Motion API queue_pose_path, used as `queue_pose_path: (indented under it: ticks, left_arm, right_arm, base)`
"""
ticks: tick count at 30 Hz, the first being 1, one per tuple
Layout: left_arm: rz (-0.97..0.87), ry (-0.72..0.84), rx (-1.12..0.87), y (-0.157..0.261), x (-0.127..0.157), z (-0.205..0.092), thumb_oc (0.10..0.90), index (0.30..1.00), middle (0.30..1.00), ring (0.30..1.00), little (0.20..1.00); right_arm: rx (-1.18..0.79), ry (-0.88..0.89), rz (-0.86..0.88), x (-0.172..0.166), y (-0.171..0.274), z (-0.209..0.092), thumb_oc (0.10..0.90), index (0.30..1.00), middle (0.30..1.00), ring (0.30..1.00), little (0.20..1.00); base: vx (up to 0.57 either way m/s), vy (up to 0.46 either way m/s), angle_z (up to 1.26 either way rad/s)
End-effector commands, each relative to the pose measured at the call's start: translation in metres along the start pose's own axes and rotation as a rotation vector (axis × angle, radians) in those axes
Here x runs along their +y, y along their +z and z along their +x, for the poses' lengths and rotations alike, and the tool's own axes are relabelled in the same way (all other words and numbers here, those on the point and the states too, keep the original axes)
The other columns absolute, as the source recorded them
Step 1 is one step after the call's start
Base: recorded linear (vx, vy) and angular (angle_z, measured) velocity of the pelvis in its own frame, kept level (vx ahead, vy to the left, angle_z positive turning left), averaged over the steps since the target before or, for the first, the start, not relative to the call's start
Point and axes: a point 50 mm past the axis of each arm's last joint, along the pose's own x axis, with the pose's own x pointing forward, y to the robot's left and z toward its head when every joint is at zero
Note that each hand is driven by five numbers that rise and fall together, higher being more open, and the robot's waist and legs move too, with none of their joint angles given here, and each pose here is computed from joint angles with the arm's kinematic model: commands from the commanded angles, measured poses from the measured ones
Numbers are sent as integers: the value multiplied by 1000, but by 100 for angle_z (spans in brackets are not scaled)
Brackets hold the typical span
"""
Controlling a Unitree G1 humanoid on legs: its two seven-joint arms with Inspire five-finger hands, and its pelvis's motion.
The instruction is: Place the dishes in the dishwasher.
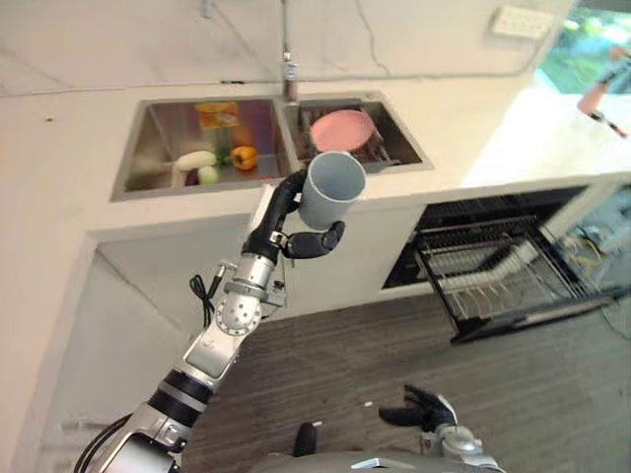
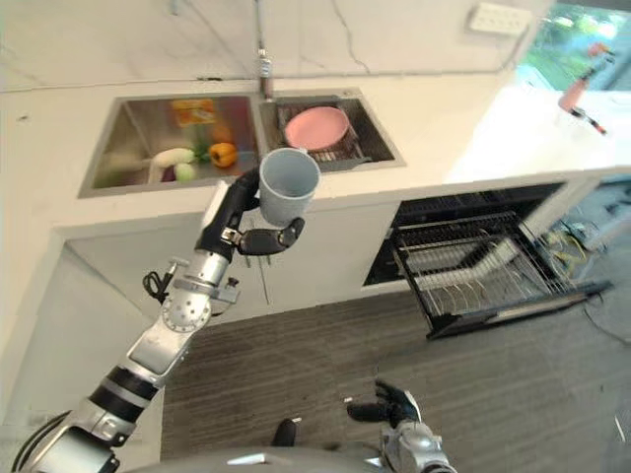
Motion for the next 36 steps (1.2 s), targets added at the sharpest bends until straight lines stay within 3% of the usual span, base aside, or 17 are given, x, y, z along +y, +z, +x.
queue_pose_path:
  ticks: [1,3,4,5,6,7,8,9,10,11,13,16,24,29,36]
  left_arm:
    - [-32,18,-172,29,3,-1,400,300,300,300,300]
    - [-11,24,-172,29,4,-1,400,300,300,300,300]
    - [22,94,-205,34,20,0,400,300,300,300,300]
    - [38,121,-257,42,28,-4,400,300,300,300,300]
    - [18,206,-266,41,35,-14,400,300,300,300,300]
    - [19,180,-275,43,33,-14,400,300,300,300,300]
    - [36,205,-264,41,38,-12,400,300,300,300,300]
    - [36,205,-264,41,38,-12,400,300,300,300,300]
    - [64,227,-280,47,43,-8,400,300,300,300,300]
    - [63,225,-279,47,42,-8,400,300,300,300,300]
    - [93,257,-320,54,44,-4,400,300,300,300,300]
    - [115,254,-328,57,47,-6,400,300,300,300,300]
    - [85,317,-320,53,50,-6,400,300,300,300,300]
    - [70,429,-260,39,59,-13,400,300,300,300,300]
    - [98,516,-234,33,65,-22,400,300,300,300,300]
  right_arm:
    - [-111,-33,34,-12,4,-5,800,900,900,900,900]
    - [-172,-34,28,-13,15,-7,800,900,900,900,900]
    - [-240,-89,42,-46,17,-16,800,900,900,900,900]
    - [-410,-171,-56,-53,54,-20,800,900,900,900,900]
    - [-1062,-50,-221,-50,157,-87,800,900,900,900,900]
    - [-1322,-150,-215,-38,222,-123,800,900,900,900,900]
    - [-840,-260,-273,-70,145,-60,800,900,900,900,900]
    - [-840,-260,-273,-70,145,-59,800,900,900,900,900]
    - [-1054,-209,-105,-70,171,-101,800,900,900,900,900]
    - [-1050,-211,-105,-71,170,-102,800,900,900,900,900]
    - [-1250,-235,-198,-72,184,-141,800,900,900,900,900]
    - [-1380,-259,-160,-67,205,-161,800,900,900,900,900]
    - [-1486,-228,-94,-64,219,-175,800,900,900,900,900]
    - [-1554,-103,10,-52,226,-186,800,900,900,900,900]
    - [-1697,-50,128,-40,241,-206,800,900,900,900,900]
  base:
    - [-125,80,-81]
    - [-90,16,-114]
    - [-180,103,-141]
    - [-198,152,-103]
    - [-171,178,-128]
    - [-200,84,-204]
    - [-142,19,-219]
    - [-195,-53,-127]
    - [-126,-45,-35]
    - [-128,-67,-40]
    - [-5,-130,-72]
    - [10,-185,-64]
    - [26,-284,-31]
    - [39,-282,5]
    - [114,-59,7]
